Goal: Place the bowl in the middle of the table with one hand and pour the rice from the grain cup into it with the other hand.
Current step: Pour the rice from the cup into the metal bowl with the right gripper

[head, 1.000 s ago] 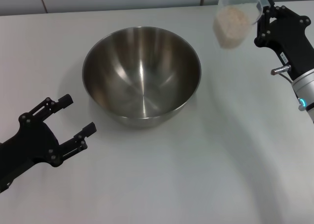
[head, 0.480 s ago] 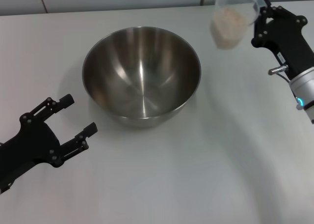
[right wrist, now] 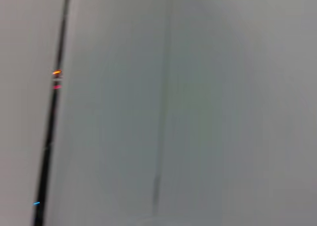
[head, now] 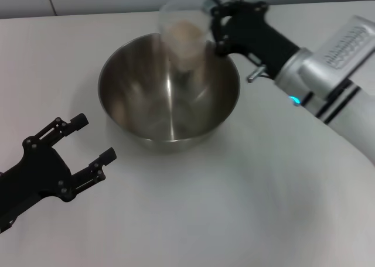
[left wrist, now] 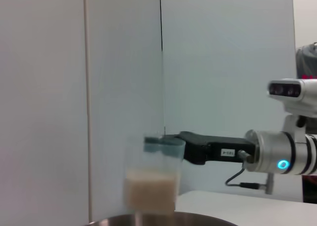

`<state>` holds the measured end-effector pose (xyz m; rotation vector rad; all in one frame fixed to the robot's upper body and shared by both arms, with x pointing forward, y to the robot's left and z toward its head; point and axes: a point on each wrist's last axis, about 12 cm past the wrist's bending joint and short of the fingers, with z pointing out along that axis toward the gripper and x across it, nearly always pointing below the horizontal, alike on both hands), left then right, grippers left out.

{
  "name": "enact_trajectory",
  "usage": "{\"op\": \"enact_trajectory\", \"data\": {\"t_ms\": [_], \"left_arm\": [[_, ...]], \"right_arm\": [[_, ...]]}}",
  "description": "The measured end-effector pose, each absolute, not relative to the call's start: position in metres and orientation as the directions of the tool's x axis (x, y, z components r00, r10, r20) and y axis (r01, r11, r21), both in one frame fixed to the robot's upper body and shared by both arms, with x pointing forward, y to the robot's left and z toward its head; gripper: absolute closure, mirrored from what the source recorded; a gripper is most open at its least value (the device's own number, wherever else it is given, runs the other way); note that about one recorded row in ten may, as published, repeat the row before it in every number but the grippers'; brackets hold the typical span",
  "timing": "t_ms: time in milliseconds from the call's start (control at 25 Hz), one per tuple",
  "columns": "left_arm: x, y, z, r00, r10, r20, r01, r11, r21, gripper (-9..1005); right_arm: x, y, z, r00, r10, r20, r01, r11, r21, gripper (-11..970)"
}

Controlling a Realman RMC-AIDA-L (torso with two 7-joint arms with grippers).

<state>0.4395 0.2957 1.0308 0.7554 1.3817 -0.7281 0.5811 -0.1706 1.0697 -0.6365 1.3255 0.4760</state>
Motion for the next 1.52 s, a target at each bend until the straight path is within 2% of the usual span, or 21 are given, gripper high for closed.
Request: {"op": "enact_trajectory", "data": {"t_ms": [200,480,640,680,720,760,800,840,880,960,1000,1080,1120,1160,1200,1280,1320,1360,1400,1440,1520], "left_arm": [[0.439,0.296,1.031,0.059,-0.011,-0.998,0.818,0.573,0.042,207],[0.439,0.295,1.031,0.060,-0.015,-0.998,0.819,0.572,0.041,207],[0.439,0.295,1.031,0.062,-0.015,-0.998,0.818,0.573,0.042,207],[0.439,0.295,1.031,0.063,-0.016,-0.998,0.818,0.574,0.042,207],[0.439,0.295,1.031,0.063,-0.016,-0.998,0.817,0.575,0.042,207],[0.439,0.295,1.031,0.063,-0.016,-0.998,0.817,0.575,0.042,207],[0.439,0.295,1.031,0.061,-0.015,-0.998,0.816,0.577,0.041,207],[0.439,0.295,1.031,0.061,-0.015,-0.998,0.816,0.577,0.041,207],[0.439,0.295,1.031,0.060,-0.014,-0.998,0.815,0.578,0.041,207],[0.440,0.295,1.030,0.059,-0.013,-0.998,0.814,0.579,0.041,208],[0.440,0.295,1.030,0.058,-0.012,-0.998,0.814,0.580,0.040,208],[0.440,0.295,1.030,0.055,-0.009,-0.998,0.812,0.583,0.039,208],[0.441,0.295,1.030,0.053,-0.008,-0.999,0.811,0.584,0.038,208],[0.441,0.295,1.030,0.053,-0.008,-0.999,0.811,0.584,0.038,208],[0.441,0.295,1.030,0.052,-0.007,-0.999,0.810,0.585,0.038,208],[0.441,0.295,1.030,0.052,-0.008,-0.999,0.810,0.585,0.038,208],[0.441,0.295,1.030,0.052,-0.008,-0.999,0.810,0.586,0.037,208],[0.441,0.295,1.030,0.052,-0.008,-0.999,0.810,0.586,0.037,208],[0.441,0.295,1.030,0.052,-0.008,-0.999,0.809,0.587,0.038,208],[0.441,0.295,1.030,0.052,-0.008,-0.999,0.808,0.588,0.038,208],[0.441,0.295,1.030,0.054,-0.010,-0.998,0.804,0.593,0.037,208]], "right_arm": [[0.584,-0.153,1.072,0.181,-0.059,-0.982,-0.711,0.682,-0.173,941],[0.584,-0.153,1.071,0.184,-0.072,-0.980,-0.714,0.675,-0.184,941],[0.583,-0.154,1.071,0.265,-0.154,-0.952,-0.710,0.637,-0.300,941],[0.583,-0.154,1.071,0.300,-0.185,-0.936,-0.697,0.627,-0.348,941],[0.584,-0.154,1.072,0.394,-0.269,-0.879,-0.651,0.594,-0.473,941],[0.584,-0.154,1.072,0.394,-0.269,-0.879,-0.651,0.594,-0.473,942],[0.584,-0.154,1.072,0.489,-0.354,-0.797,-0.581,0.549,-0.601,942],[0.584,-0.154,1.072,0.489,-0.354,-0.797,-0.581,0.549,-0.601,942],[0.583,-0.154,1.073,0.569,-0.419,-0.707,-0.505,0.501,-0.703,942],[0.582,-0.154,1.073,0.606,-0.446,-0.658,-0.463,0.475,-0.748,942],[0.580,-0.152,1.075,0.676,-0.494,-0.547,-0.368,0.417,-0.831,942],[0.579,-0.151,1.075,0.700,-0.513,-0.496,-0.325,0.390,-0.862,942],[0.577,-0.148,1.075,0.744,-0.552,-0.377,-0.226,0.323,-0.919,942],[0.577,-0.148,1.075,0.744,-0.552,-0.377,-0.226,0.323,-0.919,942],[0.575,-0.144,1.075,0.772,-0.584,-0.252,-0.125,0.250,-0.960,942],[0.574,-0.142,1.075,0.781,-0.598,-0.181,-0.068,0.206,-0.976,942],[0.571,-0.138,1.074,0.786,-0.616,-0.046,0.039,0.123,-0.992,942],[0.571,-0.138,1.074,0.786,-0.616,-0.046,0.039,0.123,-0.992,942],[0.570,-0.135,1.074,0.779,-0.623,0.065,0.128,0.056,-0.990,942],[0.570,-0.135,1.074,0.779,-0.623,0.065,0.128,0.056,-0.990,942],[0.570,-0.134,1.074,0.754,-0.623,0.210,0.242,-0.034,-0.970,942]]}}
